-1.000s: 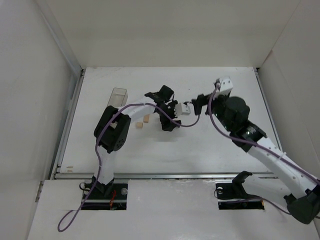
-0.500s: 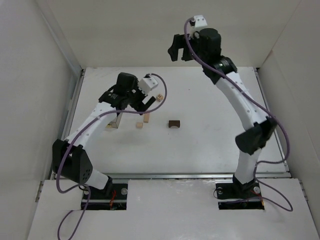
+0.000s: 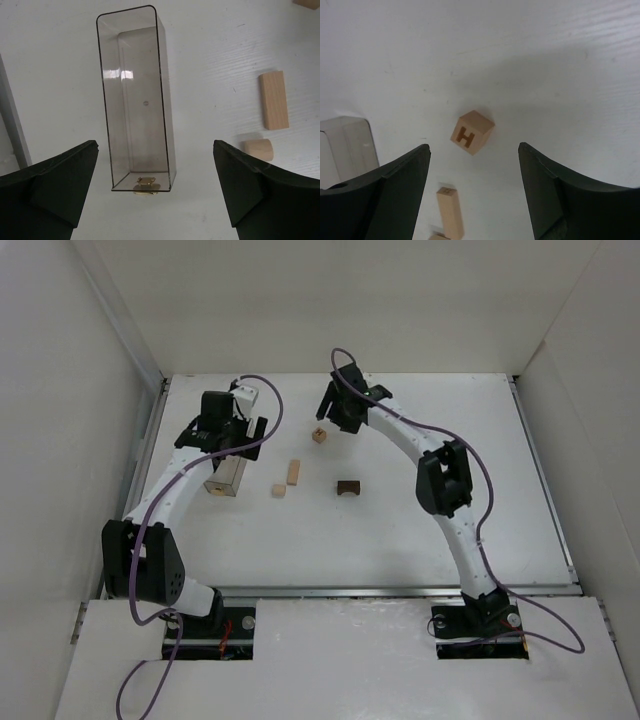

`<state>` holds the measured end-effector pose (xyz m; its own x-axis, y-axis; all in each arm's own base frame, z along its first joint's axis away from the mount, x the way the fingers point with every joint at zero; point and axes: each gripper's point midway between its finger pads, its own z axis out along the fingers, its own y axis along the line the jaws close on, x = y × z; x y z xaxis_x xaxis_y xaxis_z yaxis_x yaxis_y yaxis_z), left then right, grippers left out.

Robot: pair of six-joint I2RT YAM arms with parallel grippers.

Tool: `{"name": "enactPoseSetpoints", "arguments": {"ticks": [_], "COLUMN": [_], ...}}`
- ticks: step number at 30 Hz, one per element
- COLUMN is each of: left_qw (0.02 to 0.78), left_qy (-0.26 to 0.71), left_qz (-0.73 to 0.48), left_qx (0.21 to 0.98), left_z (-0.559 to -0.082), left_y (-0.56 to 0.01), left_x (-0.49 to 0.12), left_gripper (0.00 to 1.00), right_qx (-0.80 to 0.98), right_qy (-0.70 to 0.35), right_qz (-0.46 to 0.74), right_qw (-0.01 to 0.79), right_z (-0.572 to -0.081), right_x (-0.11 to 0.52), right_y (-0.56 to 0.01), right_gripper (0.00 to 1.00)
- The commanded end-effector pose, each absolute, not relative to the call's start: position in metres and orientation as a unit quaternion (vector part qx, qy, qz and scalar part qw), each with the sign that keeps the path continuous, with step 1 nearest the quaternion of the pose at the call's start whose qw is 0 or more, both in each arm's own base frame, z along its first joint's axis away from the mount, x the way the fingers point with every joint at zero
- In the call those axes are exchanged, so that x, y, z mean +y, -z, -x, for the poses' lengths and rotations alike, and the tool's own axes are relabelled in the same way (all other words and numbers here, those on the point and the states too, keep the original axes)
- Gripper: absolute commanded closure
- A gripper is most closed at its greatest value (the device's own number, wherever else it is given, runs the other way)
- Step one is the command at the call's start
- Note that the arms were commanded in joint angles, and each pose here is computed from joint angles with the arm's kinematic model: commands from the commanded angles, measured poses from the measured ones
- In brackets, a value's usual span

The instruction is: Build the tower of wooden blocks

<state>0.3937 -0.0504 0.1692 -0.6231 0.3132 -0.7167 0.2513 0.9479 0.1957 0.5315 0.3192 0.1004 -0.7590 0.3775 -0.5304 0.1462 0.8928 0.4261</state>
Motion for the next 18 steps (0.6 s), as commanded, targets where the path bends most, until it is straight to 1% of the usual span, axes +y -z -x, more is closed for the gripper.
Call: {"name": "enactPoseSetpoints", "arguments": {"ticks": [1,2,4,5,7,8,10,15,18], "left_qw": [0.451,0.446,0.446,0.446,0.441,0.437,0.441,0.441,0.445], "left_qy": [-0.036,-0.043,-0.053,-0.053,-0.054,-0.052,-0.052,-0.052,-0.053], "left_qz": [-0.121,-0.118,-0.113,-0.113,-0.114,-0.111,-0.110,-0.110,-0.113], "left_qx": [0.884,0.886,0.886,0.886,0.889,0.891,0.889,0.889,0.887], "left_z": [-0.403,-0.401,-0.401,-0.401,-0.399,-0.397,-0.397,-0.397,-0.396], "left_y": [-0.194,-0.189,-0.188,-0.185,-0.180,-0.176,-0.177,-0.177,-0.181], "left_x": [-0.051,-0.048,-0.044,-0.044,-0.043,-0.043,-0.043,-0.043,-0.043], "left_gripper": [0.00,0.00,0.00,0.00,0.00,0.00,0.00,0.00,0.00], "right_qx": [0.877,0.878,0.870,0.873,0.878,0.877,0.882,0.879,0.877], "right_qy": [-0.230,-0.226,-0.237,-0.229,-0.210,-0.213,-0.198,-0.193,-0.185], "right_qz": [-0.248,-0.264,-0.296,-0.301,-0.312,-0.315,-0.326,-0.343,-0.349], "right_qw": [0.342,0.329,0.316,0.307,0.296,0.294,0.277,0.270,0.272], "right_z": [-0.536,-0.535,-0.533,-0.532,-0.531,-0.529,-0.526,-0.529,-0.534], "right_x": [0.353,0.353,0.361,0.360,0.357,0.363,0.362,0.357,0.350], "right_y": [-0.144,-0.131,-0.127,-0.115,-0.099,-0.101,-0.080,-0.071,-0.066], "right_gripper": [0.24,0.24,0.27,0.28,0.29,0.29,0.29,0.29,0.32]}}
